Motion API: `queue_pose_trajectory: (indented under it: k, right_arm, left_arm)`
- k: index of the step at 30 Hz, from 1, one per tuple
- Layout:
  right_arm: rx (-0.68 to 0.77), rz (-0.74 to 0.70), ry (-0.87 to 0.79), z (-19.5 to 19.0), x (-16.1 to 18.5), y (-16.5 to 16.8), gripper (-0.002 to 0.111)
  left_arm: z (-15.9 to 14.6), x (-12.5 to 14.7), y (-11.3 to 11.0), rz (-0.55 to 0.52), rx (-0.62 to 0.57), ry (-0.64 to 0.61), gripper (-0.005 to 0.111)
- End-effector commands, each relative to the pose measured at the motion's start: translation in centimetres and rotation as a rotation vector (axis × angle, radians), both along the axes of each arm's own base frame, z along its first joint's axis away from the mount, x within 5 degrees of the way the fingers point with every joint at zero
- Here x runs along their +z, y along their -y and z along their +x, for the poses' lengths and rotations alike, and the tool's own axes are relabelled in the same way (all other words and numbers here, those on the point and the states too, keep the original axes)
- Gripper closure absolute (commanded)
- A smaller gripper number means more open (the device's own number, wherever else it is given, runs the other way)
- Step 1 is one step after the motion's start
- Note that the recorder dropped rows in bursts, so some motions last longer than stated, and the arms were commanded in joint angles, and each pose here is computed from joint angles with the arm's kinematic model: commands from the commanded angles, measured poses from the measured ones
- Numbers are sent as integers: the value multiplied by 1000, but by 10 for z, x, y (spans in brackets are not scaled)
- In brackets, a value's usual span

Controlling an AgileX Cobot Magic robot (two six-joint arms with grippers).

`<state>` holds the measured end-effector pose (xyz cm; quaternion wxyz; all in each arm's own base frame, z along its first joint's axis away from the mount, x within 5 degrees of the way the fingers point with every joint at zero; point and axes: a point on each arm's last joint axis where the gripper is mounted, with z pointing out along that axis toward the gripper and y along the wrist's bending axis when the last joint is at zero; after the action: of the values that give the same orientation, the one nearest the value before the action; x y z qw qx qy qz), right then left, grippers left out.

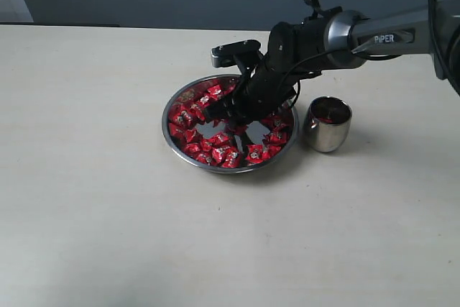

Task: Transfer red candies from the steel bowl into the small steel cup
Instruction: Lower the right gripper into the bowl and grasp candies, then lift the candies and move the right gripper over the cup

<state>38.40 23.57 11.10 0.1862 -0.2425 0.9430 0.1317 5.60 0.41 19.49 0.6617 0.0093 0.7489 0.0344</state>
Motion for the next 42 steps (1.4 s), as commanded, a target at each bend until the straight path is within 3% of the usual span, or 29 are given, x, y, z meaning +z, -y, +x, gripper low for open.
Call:
queue_pose_trajectory:
  k: [1,7,15,26,34,42]
  right_arm:
    - [-3,7,-7,-1,1,0,109]
    - [-2,36,43,-1,29,0,109]
    - [51,56,223,-13,116,11,109]
    - [-91,-20,299,-33,199,76,109]
    - [-186,-128,107,-44,205,129,109]
    - [-187,-142,26,-37,188,134,109]
  left_arm:
    - [0,0,1,-8,-8,8,106]
    - [0,0,1,-8,-8,8,106]
    - [0,0,1,-8,-8,8,106]
    - [0,0,1,-8,-8,8,106]
    - [0,0,1,-8,-8,8,106]
    - [0,0,1,-8,-8,8,106]
